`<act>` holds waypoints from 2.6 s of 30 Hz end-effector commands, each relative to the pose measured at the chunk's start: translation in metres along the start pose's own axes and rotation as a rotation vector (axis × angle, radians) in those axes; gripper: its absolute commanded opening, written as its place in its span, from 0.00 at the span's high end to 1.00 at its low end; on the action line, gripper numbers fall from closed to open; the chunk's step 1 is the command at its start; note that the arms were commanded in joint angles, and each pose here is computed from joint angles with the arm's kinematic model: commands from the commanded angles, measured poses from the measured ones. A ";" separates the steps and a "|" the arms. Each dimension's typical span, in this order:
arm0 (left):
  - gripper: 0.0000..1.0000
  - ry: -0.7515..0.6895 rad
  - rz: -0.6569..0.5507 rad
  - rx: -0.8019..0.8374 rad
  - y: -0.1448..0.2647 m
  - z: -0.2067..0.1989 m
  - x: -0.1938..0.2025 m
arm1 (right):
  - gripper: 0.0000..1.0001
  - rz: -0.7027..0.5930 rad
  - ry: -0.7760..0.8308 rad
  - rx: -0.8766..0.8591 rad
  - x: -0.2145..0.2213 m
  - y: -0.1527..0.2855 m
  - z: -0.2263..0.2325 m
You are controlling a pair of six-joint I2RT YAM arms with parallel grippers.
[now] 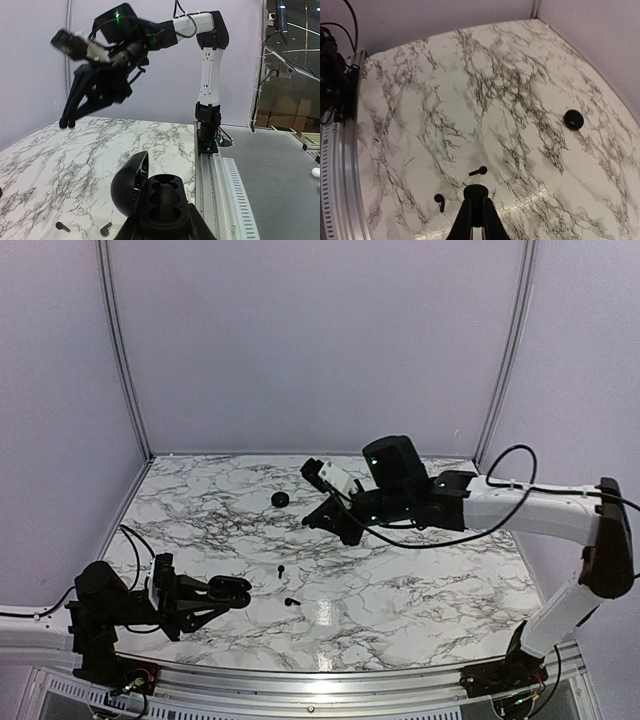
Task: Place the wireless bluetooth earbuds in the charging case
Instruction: Pick up the right earbud from the center of the board, then insert the right earbud into the right side groove of the charging case.
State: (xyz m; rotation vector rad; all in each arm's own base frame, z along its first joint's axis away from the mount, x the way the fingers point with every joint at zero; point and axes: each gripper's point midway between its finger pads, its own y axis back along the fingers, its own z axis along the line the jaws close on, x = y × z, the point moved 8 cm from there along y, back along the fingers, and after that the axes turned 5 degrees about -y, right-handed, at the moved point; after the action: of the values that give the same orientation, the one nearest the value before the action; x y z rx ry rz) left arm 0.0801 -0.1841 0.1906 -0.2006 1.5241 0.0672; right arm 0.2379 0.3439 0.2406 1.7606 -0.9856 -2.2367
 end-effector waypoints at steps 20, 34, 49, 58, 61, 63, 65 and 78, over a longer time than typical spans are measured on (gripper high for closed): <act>1.00 -0.059 -0.072 0.139 -0.008 -0.008 -0.026 | 1.00 -0.110 0.388 -0.315 -0.032 0.036 0.184; 1.00 -0.055 -0.062 0.145 -0.009 -0.009 -0.023 | 1.00 -0.060 0.400 -0.279 -0.034 0.013 0.185; 1.00 -0.051 -0.086 0.121 -0.005 -0.009 -0.025 | 1.00 -0.021 0.398 -0.322 -0.025 0.007 0.191; 1.00 -0.052 -0.092 0.107 -0.004 -0.008 -0.026 | 1.00 -0.010 0.371 -0.352 -0.021 0.002 0.194; 1.00 -0.054 -0.094 0.108 -0.004 -0.008 -0.026 | 1.00 -0.015 0.348 -0.364 -0.021 0.001 0.195; 1.00 -0.057 -0.098 0.109 -0.004 -0.008 -0.027 | 1.00 -0.009 0.337 -0.371 -0.019 -0.003 0.195; 1.00 -0.059 -0.102 0.107 -0.003 -0.008 -0.028 | 0.98 0.000 0.332 -0.371 -0.017 -0.005 0.196; 1.00 -0.055 -0.105 0.102 -0.002 -0.008 -0.027 | 0.73 -0.026 0.339 -0.323 -0.026 0.007 0.188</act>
State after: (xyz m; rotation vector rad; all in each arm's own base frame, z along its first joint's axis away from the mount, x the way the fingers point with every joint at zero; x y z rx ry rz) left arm 0.0717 -0.1875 0.2032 -0.1352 1.4982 -0.0383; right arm 0.0722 0.4300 0.2792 1.9010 -0.4930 -1.8890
